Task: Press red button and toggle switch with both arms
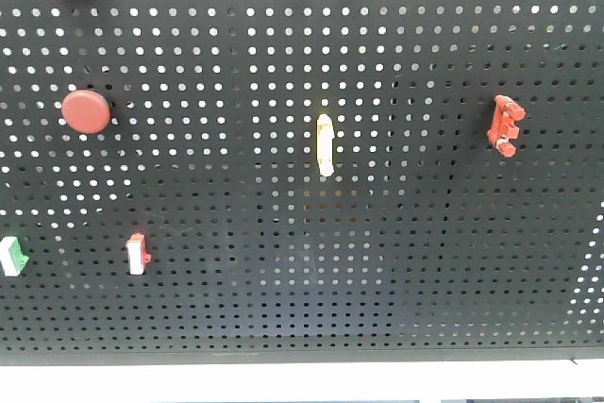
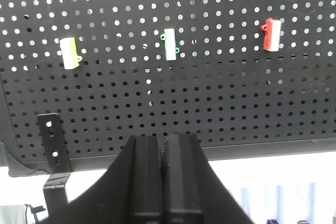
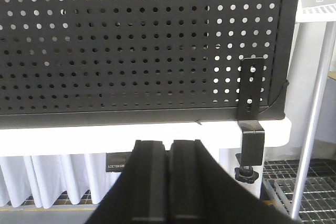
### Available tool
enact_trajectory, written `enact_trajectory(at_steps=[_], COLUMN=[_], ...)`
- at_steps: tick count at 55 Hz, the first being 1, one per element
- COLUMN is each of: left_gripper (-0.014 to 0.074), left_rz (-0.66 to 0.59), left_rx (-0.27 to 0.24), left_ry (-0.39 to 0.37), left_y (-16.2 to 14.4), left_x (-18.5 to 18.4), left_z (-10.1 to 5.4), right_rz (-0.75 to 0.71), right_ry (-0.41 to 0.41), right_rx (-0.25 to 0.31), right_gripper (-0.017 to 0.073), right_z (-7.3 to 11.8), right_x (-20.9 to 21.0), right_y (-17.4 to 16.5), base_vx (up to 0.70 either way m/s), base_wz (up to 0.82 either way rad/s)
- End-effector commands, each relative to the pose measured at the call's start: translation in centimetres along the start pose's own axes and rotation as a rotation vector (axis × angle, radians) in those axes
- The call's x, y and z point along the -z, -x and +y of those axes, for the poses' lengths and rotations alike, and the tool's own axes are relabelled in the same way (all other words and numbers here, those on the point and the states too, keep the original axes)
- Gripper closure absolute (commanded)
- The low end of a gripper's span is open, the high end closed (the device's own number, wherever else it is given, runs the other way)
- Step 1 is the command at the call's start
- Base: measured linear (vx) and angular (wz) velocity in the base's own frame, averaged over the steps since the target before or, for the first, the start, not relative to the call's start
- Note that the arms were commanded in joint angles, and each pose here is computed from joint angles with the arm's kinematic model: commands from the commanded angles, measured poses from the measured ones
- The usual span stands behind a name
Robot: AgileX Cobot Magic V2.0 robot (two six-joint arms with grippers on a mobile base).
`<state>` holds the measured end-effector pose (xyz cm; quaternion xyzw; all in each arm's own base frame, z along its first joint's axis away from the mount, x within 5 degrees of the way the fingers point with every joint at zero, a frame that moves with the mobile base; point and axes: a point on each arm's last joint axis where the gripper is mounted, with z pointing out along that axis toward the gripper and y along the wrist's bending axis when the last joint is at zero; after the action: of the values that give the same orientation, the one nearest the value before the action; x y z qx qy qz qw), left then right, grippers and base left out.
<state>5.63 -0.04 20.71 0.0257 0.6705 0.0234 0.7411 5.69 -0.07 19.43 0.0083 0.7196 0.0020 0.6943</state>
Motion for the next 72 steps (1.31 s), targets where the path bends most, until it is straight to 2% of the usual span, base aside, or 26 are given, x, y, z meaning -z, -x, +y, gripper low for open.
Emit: enact_trajectory(at_steps=[1,22,33,37,42,45,49,55,61,65,72], left_gripper=[0.0591,0.0591,0.0591,0.0591,0.0591,0.0591,0.0591,0.0591,0.0591,0.0591,0.0591], left_rz=[-0.077,-0.08,-0.192,-0.245,-0.349,-0.431,-0.478,-0.514,-0.484,-0.46,-0.34], left_rx=[0.021,0.021,0.021,0.04,0.072,0.085,0.085,0.058,0.027,0.024,0.029], left_ry=[-0.004,-0.004,-0.004,-0.006,-0.012,-0.014,-0.011,0.0,0.015,0.023,0.027], left_y=[0.4,0.4,1.6,2.1,3.4,5.5,8.4,15.2,21.1,24.3,26.6], left_x=[0.0,0.0,0.2,0.3,0.6,1.0,1.6,2.4,1.6,0.6,-3.1], left_z=[0.0,0.0,0.0,0.0,0.0,0.2,0.4,0.9,1.4,1.7,1.9], right_rz=[-0.087,-0.112,-0.159,-0.232,-0.355,-0.41,-0.425,-0.404,-0.396,-0.397,-0.366], right_ry=[0.003,0.005,0.009,0.015,0.027,0.031,0.025,0.011,0.006,0.006,0.006], right_rx=[0.01,0.009,0.009,0.007,-0.024,-0.027,-0.012,-0.008,-0.008,-0.007,-0.007], right_gripper=[0.0559,0.0559,0.0559,0.0559,0.0559,0.0559,0.0559,0.0559,0.0559,0.0559,0.0559], right_z=[0.0,0.1,0.1,0.1,0.2,0.3,0.3,0.3,0.3,0.3,0.4], right_x=[0.1,0.1,0.2,0.3,0.8,1.4,2.1,2.6,1.5,0.2,-2.9], right_y=[0.6,0.8,1.2,1.9,3.6,5.8,9.1,14.7,20.3,22.9,25.8], base_vx=[0.01,0.0,0.0,0.0,0.0,0.0,0.0,0.0,0.0,0.0,0.0], base_wz=[-0.01,0.0,0.0,0.0,0.0,0.0,0.0,0.0,0.0,0.0,0.0])
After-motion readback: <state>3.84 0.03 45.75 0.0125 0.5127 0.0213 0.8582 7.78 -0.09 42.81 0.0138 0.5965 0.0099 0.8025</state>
